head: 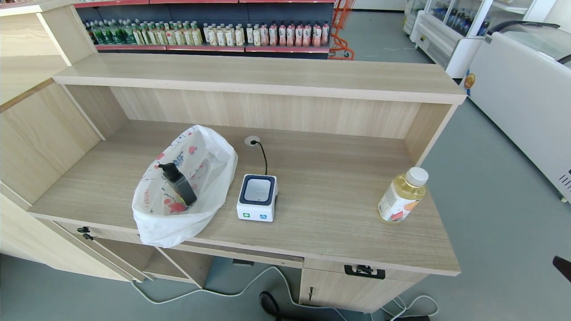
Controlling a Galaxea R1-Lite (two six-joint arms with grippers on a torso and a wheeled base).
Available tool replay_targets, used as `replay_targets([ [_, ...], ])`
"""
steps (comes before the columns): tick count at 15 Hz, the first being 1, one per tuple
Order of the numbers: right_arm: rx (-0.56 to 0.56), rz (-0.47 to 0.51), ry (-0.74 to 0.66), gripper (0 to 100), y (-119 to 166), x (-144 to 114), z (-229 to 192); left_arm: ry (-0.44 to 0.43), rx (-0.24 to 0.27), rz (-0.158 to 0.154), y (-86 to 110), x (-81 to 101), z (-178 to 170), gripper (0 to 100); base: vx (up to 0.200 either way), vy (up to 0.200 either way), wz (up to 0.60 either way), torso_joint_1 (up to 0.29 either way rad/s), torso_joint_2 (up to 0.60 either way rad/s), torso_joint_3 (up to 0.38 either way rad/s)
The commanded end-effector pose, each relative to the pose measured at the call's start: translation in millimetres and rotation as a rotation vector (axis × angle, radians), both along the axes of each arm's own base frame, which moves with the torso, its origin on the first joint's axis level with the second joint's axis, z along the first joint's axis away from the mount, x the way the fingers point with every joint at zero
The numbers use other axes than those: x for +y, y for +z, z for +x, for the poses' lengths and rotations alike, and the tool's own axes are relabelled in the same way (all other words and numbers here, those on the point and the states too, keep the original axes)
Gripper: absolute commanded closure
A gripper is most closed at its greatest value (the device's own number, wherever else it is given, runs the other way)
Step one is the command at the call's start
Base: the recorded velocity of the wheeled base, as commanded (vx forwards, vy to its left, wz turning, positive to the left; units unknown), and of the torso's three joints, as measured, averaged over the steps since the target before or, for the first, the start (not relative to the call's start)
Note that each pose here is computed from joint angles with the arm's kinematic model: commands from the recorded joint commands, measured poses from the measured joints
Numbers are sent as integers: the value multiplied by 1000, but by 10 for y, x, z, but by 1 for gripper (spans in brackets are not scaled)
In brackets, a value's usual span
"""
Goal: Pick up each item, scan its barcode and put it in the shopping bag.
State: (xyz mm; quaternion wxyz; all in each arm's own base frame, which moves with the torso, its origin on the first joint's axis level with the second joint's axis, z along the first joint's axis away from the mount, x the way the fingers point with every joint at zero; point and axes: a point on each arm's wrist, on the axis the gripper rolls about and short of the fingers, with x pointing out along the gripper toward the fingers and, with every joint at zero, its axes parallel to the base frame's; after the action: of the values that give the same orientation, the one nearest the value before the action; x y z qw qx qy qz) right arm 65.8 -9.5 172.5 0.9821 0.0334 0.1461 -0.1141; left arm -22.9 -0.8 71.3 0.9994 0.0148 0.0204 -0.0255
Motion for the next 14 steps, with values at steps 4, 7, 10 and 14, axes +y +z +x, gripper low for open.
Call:
replay_targets([
  [4,28,37,115,0,-41,-21,756,0,0,0,0,0,0,0,0,0,0,0,0,0],
  [7,23,29,224,0,-111,132,1027,0,0,0,0,0,0,0,0,0,0,0,0,0],
  [10,42,33,246,0,-150,177,1098,0,0,0,0,0,0,0,0,0,0,0,0,0],
  [14,53,32,247,0,-221,184,1239,0,0,0,0,0,0,0,0,0,0,0,0,0],
])
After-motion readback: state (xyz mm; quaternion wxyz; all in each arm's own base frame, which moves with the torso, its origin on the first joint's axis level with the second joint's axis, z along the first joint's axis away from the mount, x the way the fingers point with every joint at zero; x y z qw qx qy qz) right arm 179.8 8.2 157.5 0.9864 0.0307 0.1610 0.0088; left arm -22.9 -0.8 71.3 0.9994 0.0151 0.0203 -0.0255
